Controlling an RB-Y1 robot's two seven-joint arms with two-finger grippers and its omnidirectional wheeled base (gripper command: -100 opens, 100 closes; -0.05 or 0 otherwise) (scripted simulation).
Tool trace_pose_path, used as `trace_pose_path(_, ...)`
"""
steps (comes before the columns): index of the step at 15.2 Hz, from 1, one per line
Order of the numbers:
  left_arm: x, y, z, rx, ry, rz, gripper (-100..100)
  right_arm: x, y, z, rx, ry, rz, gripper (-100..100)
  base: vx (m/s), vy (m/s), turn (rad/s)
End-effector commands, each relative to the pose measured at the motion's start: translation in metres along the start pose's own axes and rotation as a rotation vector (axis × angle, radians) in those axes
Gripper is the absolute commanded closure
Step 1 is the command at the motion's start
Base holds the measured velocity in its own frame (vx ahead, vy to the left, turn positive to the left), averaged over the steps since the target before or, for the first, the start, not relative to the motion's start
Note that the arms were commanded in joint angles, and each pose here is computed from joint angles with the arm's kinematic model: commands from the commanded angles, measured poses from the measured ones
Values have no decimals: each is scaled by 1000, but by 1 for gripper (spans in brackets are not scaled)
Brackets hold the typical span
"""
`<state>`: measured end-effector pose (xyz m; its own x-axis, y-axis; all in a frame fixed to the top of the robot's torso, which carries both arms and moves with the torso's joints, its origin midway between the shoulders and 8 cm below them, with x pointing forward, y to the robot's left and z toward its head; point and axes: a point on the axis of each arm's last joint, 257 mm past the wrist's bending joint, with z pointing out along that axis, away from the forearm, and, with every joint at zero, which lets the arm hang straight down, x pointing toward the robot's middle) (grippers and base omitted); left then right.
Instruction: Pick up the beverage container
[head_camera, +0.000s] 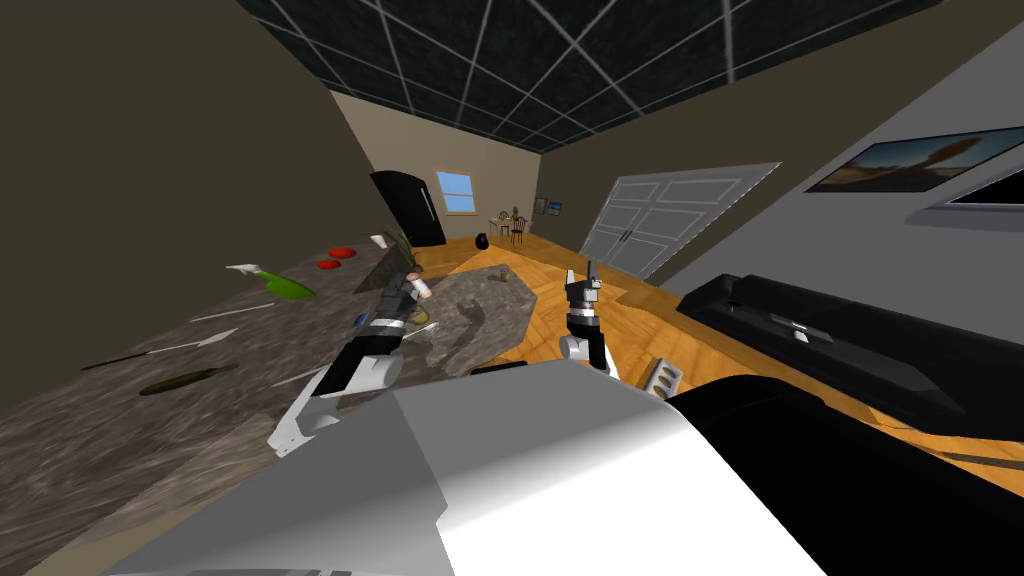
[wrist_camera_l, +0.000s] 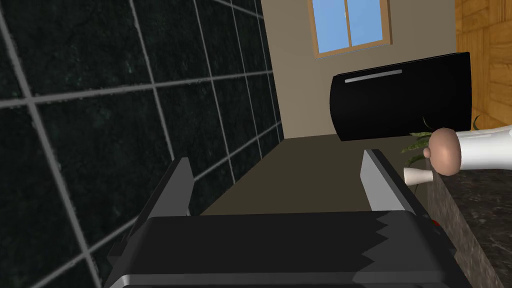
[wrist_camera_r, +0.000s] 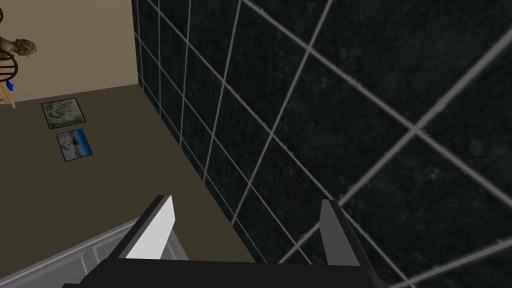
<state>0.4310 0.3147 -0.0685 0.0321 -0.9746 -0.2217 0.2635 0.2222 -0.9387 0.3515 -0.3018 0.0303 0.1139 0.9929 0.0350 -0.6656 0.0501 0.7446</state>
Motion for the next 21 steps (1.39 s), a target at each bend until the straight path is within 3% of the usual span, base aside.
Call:
trace_pose_path(1,-5,14,5,-50,12,-3,-100,0,0,0,0,0,0,0,-20,52,-75)
trace_pose_path(10,-20,56,10,-207,27,-11,-100,0,0,0,0,0,0,0,-23,59,-64)
trace_pose_path(17,-47,97,16,-376,32,-29,-100,0,0,0,0,0,0,0,-23,56,-82)
trace_pose_path(20,-47,108,11,-420,31,-28,-100,0,0,0,0,0,0,0,-18,56,-63)
trace_pose_path(21,-57,115,14,-457,29,-37,-100,0,0,0,0,0,0,0,-15,37,-99)
